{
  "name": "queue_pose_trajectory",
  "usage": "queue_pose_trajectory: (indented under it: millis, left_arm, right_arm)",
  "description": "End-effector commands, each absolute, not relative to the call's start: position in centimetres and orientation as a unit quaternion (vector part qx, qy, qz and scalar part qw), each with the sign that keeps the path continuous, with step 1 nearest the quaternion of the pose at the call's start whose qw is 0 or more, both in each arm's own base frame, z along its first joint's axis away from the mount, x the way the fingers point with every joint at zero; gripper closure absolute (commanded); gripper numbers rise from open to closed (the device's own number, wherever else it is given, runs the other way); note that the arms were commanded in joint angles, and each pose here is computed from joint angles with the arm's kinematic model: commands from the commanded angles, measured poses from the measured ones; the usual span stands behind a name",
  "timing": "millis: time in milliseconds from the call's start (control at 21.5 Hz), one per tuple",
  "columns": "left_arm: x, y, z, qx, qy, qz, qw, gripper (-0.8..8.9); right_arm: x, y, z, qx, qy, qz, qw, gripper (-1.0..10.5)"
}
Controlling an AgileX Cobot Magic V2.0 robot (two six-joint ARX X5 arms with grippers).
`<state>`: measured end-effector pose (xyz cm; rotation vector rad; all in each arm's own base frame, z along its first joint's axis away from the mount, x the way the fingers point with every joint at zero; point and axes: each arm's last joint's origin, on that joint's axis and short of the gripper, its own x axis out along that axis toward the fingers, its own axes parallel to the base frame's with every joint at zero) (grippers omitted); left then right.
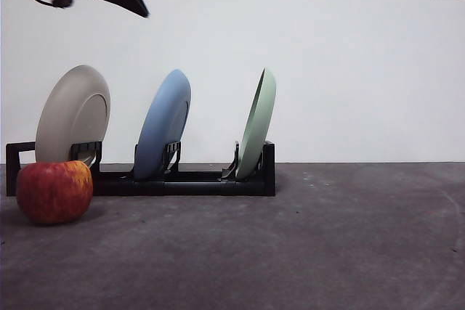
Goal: Take the blue plate from the plate rack,put the plate on the table,take the apple from the table,put the apple in the plate
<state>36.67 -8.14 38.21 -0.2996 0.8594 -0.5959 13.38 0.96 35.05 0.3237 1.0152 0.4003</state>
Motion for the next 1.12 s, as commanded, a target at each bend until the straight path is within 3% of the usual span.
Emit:
queue_pose_trajectory:
  millis: [47, 372, 931, 1070, 1117]
  left_arm:
    - [38.5, -9.0, 37.9, -0.134, 0.41, -0.286, 0.856, 7.92]
    - [42.3, -10.3, 34.9, -0.136, 0.436, -0.262, 0.85, 5.26]
    - [44.1, -12.5, 31.0, -0.124, 0.469, -0.267, 0.833, 5.38]
    - [44.2, -12.7, 31.0, -0.109, 0.464, -0.253, 0.842, 7.22]
    - [44.2, -12.7, 31.0, -0.109, 0.463, -0.253, 0.842, 7.33]
  right_arm:
    - [13.3, 1.0, 35.2, 0.149, 0.478, 0.194, 0.844, 9.5]
    - [13.2, 1.0, 35.1, 0.152, 0.483, 0.193, 0.841, 9.5]
    - [13.2, 0.9, 35.1, 0.146, 0.487, 0.183, 0.842, 9.5]
    - [13.2, 0.9, 35.0, 0.146, 0.487, 0.182, 0.841, 9.5]
    - [13.2, 0.9, 35.0, 0.145, 0.488, 0.182, 0.841, 9.5]
